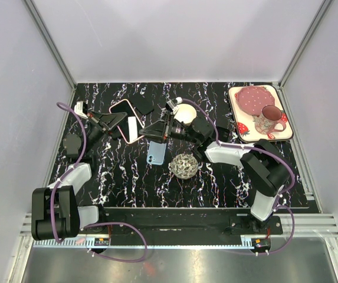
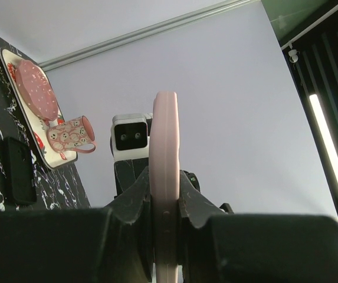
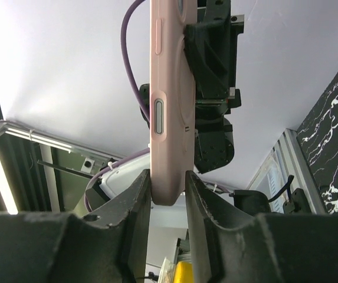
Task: Take the phone out of the phone case
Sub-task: Remove the phone case from the phone.
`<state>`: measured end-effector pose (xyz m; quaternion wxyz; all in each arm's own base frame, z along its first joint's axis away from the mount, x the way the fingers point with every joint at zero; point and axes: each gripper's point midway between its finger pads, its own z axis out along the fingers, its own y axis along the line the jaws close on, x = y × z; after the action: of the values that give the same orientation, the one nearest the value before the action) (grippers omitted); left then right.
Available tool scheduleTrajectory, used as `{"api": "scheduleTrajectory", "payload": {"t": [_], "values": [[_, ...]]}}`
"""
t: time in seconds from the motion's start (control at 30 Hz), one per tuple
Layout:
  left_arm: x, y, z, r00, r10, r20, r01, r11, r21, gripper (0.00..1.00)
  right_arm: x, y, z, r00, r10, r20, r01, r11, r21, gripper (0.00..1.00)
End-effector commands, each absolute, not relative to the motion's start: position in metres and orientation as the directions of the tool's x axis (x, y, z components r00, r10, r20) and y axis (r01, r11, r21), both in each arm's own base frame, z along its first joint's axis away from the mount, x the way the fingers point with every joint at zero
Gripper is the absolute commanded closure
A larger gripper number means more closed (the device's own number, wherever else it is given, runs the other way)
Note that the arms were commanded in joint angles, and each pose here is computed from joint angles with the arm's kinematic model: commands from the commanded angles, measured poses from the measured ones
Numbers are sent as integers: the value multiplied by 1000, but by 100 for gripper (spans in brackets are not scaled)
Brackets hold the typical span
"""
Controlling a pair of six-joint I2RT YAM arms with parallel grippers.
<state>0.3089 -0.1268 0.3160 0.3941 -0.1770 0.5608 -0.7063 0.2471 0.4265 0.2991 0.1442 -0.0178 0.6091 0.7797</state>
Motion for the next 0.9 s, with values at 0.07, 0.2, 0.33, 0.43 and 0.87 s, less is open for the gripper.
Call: {"api": "scheduleTrajectory", "payload": {"t": [0.07, 0.2, 0.33, 0.43, 0.87], "values": [[295, -127, 341, -594, -758, -269, 484, -69, -872, 100, 261, 425, 318, -942, 254, -219, -285, -258, 923, 72], [295, -126, 342, -591, -761, -268, 485, -70, -872, 100, 261, 423, 318, -943, 263, -206, -278, -276, 920, 100], [296, -125, 344, -599, -759, -255, 478, -84, -874, 100, 259, 415, 329, -969, 230, -85, -177, -413, 894, 100], [293, -124, 363, -606, -758, -242, 511, -138, -849, 100, 266, 412, 341, -985, 169, 34, -62, -529, 846, 100], [258, -116, 474, -552, -775, -308, 707, -239, -666, 100, 295, 390, 422, -955, 128, 268, 86, -744, 663, 100]]}}
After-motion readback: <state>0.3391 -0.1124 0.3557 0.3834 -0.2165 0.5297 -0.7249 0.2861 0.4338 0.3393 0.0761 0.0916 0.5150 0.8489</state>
